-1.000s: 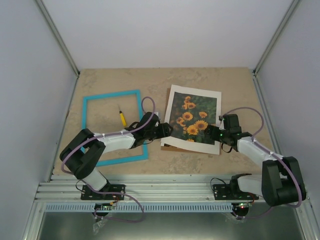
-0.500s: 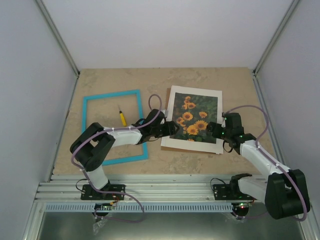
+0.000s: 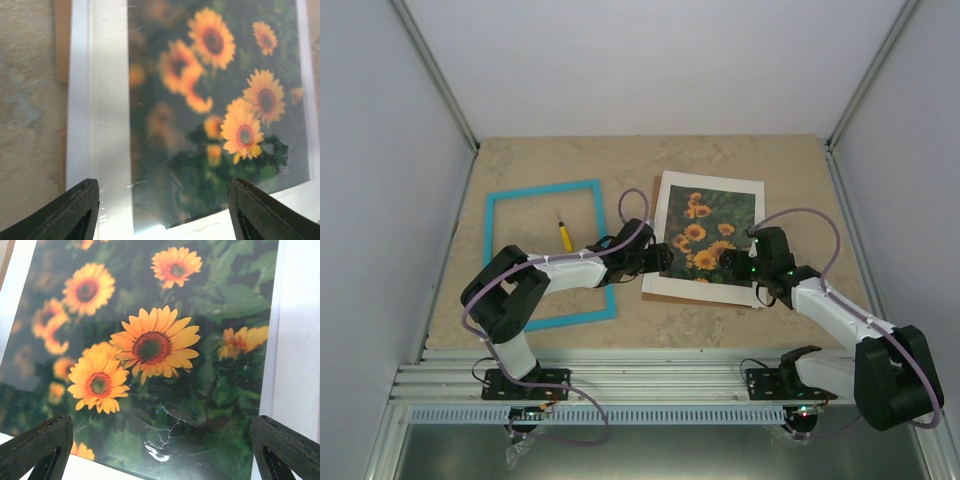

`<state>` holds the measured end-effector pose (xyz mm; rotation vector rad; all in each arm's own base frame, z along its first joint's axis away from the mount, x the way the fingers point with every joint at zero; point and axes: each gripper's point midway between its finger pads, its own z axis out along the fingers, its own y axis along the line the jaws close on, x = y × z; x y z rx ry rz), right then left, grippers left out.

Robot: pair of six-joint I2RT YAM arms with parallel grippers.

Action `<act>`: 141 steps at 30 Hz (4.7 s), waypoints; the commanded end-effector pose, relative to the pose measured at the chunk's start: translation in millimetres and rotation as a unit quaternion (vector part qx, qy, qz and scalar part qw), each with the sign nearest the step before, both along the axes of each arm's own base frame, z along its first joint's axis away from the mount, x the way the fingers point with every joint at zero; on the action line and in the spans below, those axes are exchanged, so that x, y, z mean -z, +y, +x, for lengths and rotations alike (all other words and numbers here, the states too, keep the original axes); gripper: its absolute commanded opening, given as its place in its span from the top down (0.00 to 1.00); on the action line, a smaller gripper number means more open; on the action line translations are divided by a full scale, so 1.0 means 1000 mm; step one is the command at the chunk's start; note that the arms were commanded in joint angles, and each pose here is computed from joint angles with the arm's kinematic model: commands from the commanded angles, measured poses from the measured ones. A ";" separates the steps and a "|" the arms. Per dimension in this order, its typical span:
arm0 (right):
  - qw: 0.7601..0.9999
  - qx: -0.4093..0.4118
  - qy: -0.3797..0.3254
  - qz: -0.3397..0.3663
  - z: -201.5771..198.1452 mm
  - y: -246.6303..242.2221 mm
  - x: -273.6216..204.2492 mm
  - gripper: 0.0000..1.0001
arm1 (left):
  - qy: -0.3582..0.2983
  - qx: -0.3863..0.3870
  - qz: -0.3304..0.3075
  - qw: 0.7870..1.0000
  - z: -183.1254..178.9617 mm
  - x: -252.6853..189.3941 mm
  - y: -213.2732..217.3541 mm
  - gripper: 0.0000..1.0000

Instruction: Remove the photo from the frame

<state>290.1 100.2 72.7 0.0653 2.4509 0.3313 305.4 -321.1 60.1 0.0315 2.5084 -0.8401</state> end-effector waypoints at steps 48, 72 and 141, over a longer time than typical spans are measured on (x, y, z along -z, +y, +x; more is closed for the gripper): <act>1.000 -0.006 -0.026 -0.005 0.008 0.004 -0.002 0.02 | 0.004 0.059 -0.010 0.998 -0.013 -0.001 -0.047 0.27; 0.990 -0.059 -0.128 0.020 0.015 0.019 -0.024 0.02 | 0.008 -0.030 -0.034 0.999 0.014 -0.003 0.051 0.24; 0.987 -0.096 -0.121 0.036 0.011 0.039 -0.009 0.02 | 0.015 0.042 -0.055 0.997 0.045 -0.017 0.001 0.32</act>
